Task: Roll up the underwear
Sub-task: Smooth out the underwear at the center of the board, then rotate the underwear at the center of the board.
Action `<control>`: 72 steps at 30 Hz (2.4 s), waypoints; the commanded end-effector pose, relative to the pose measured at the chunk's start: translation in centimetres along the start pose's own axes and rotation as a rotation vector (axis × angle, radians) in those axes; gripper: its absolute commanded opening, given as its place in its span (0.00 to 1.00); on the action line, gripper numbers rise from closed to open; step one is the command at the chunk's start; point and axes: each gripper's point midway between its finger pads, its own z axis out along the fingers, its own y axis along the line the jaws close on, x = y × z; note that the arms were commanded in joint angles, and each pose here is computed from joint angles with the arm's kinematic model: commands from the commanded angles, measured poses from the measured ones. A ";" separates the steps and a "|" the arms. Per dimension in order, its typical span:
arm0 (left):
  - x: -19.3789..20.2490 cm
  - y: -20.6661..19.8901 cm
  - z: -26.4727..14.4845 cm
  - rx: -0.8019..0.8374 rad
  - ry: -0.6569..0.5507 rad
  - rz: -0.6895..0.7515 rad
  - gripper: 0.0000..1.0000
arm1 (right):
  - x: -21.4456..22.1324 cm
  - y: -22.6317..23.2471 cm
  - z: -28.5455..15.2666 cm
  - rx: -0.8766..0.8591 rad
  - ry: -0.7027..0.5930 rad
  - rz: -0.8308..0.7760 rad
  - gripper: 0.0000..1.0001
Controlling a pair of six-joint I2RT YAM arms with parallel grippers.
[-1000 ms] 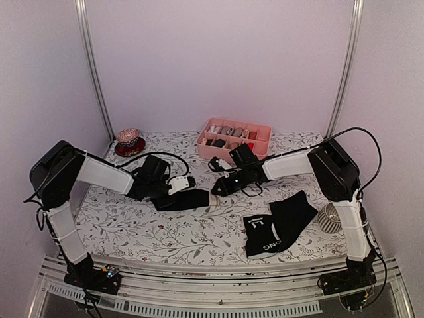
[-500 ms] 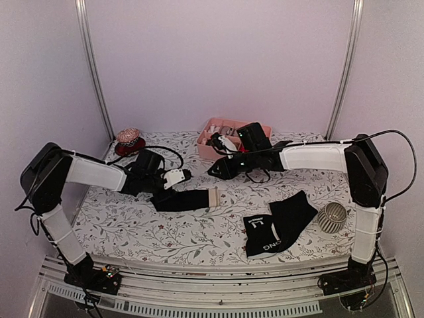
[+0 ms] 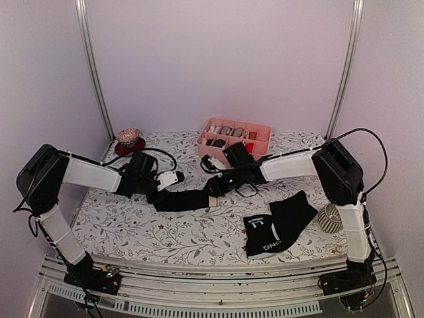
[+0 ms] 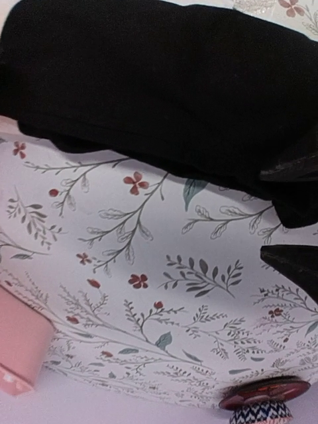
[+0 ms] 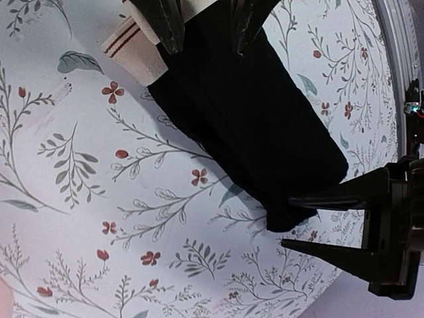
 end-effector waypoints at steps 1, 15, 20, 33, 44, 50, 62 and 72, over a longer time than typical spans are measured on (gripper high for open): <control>3.1 -0.5 1.6 -0.004 0.088 -0.007 0.35 | 1.0 -1.1 1.9 0.026 0.026 0.048 0.27; 3.9 -0.6 1.5 0.061 0.136 -0.044 0.48 | -0.1 -3.2 1.0 0.172 0.051 0.030 0.28; 1.2 2.7 -1.1 0.006 0.034 -0.111 0.72 | -3.9 -1.2 -2.8 0.185 -0.019 -0.050 0.37; 2.0 2.6 -3.4 0.004 0.000 -0.036 0.90 | -2.3 -0.7 -11.8 0.370 -0.040 -0.096 0.99; 1.9 -1.6 -3.4 0.099 0.020 0.028 0.67 | 4.5 -1.6 -13.9 0.411 -0.034 -0.052 0.99; 4.4 -1.8 -2.3 0.069 0.123 0.012 0.61 | 5.4 -1.4 -14.7 0.405 -0.057 -0.048 0.99; 4.5 -7.1 -2.7 0.275 0.130 0.033 0.60 | 5.9 -1.9 -14.7 0.425 -0.062 -0.047 0.99; 2.5 -11.8 -1.9 0.386 0.150 0.077 0.67 | 6.5 -2.7 -14.2 0.453 -0.045 -0.059 0.99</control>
